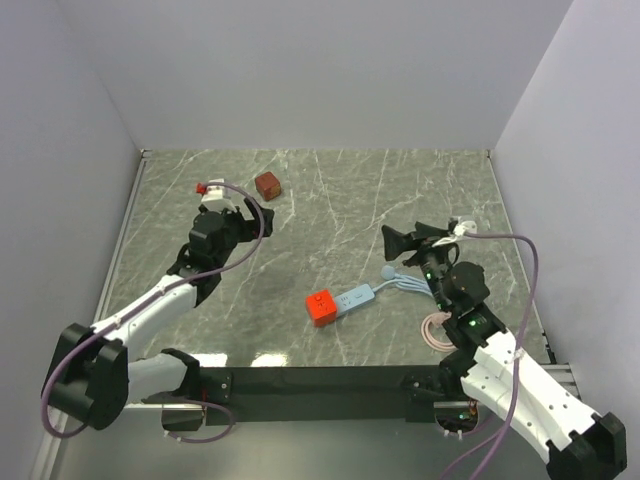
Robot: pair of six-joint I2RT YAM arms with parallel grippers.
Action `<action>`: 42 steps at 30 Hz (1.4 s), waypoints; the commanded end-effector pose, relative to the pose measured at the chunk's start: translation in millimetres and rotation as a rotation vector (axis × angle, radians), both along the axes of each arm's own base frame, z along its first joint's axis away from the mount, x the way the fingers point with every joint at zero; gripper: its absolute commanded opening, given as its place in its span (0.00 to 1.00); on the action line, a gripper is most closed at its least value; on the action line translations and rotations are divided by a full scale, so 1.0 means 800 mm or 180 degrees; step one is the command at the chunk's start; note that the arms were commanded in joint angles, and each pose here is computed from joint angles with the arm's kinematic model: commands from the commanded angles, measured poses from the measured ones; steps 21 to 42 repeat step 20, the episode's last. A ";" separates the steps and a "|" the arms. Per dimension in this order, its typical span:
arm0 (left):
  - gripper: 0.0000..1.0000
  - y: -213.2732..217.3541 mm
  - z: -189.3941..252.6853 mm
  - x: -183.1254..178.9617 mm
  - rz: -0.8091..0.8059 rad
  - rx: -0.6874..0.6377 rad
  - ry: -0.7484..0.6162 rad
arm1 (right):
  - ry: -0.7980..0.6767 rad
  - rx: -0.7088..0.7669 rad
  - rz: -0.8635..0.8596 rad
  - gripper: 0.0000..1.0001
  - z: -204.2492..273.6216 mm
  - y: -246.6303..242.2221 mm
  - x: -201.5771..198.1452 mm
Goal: Insert the plug
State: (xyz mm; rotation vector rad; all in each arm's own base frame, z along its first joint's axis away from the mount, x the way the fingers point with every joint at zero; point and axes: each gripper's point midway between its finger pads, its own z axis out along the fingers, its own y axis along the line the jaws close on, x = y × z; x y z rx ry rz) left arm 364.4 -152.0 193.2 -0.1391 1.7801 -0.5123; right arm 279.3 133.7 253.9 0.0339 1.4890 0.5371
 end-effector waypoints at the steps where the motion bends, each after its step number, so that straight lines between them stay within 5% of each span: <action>1: 0.99 0.009 0.036 -0.004 0.0042 0.0041 -0.0175 | -0.0127 0.0045 -0.0127 0.97 0.033 -0.019 -0.001; 20: 1.00 0.054 0.074 -0.028 0.0545 -0.0036 -0.0412 | -0.0181 0.0094 -0.0435 0.98 0.040 -0.064 -0.008; 42: 1.00 0.054 0.074 -0.028 0.0545 -0.0036 -0.0412 | -0.0181 0.0094 -0.0435 0.98 0.040 -0.064 -0.008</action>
